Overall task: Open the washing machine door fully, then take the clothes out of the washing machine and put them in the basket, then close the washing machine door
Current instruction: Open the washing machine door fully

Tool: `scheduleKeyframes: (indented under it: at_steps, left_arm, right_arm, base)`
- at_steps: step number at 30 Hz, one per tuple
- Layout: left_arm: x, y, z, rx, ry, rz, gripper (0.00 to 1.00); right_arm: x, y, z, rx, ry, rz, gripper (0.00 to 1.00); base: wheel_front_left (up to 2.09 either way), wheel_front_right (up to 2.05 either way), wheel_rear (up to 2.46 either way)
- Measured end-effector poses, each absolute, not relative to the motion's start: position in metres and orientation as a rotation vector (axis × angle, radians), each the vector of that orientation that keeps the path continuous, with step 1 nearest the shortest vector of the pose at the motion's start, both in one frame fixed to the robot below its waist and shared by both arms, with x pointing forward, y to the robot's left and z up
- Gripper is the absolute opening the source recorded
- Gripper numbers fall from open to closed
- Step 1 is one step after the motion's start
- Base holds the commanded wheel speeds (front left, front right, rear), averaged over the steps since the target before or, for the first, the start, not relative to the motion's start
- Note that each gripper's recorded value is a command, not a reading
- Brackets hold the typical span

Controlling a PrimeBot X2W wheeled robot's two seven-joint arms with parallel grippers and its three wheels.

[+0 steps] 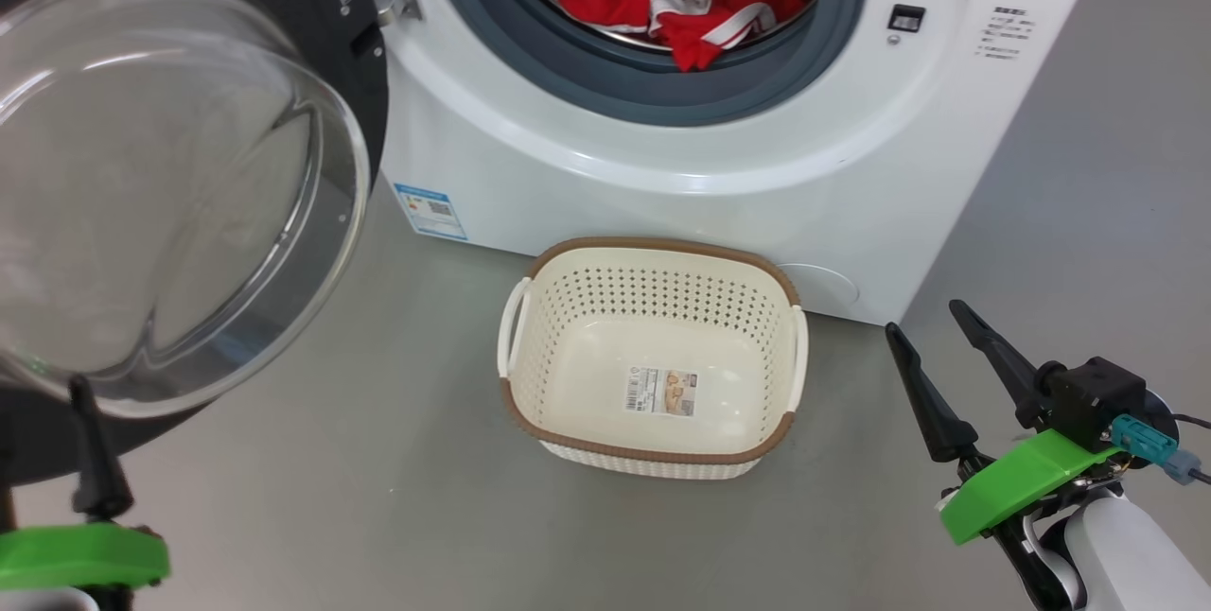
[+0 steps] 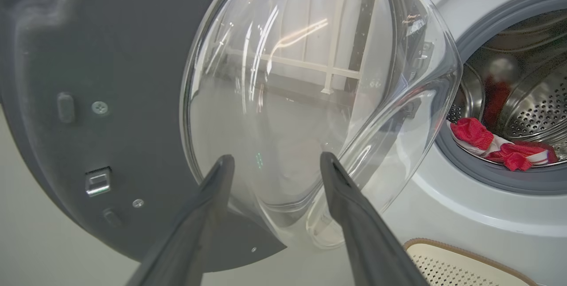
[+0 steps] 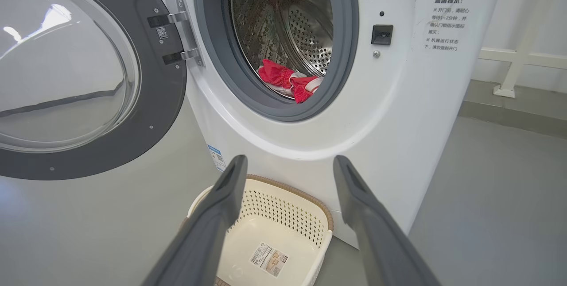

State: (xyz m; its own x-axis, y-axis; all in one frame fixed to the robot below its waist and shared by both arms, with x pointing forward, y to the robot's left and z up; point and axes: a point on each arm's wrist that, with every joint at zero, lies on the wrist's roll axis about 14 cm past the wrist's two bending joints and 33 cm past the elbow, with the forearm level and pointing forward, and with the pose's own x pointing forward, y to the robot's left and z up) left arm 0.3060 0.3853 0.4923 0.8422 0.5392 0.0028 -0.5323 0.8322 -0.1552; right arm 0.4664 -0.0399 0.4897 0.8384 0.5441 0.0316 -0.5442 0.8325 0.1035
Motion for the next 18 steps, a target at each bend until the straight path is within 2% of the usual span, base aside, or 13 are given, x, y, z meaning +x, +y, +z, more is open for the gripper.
scheduleKeyframes:
  at_steps: [18]
  left_arm:
    - [0.362, 0.284, 0.496, -0.140, -0.046, 0.204, 1.00]
  right_arm:
    - [0.457, -0.102, 0.496, 0.114, -0.021, 0.401, 1.00]
  base:
    - [0.00, 0.00, 0.00]
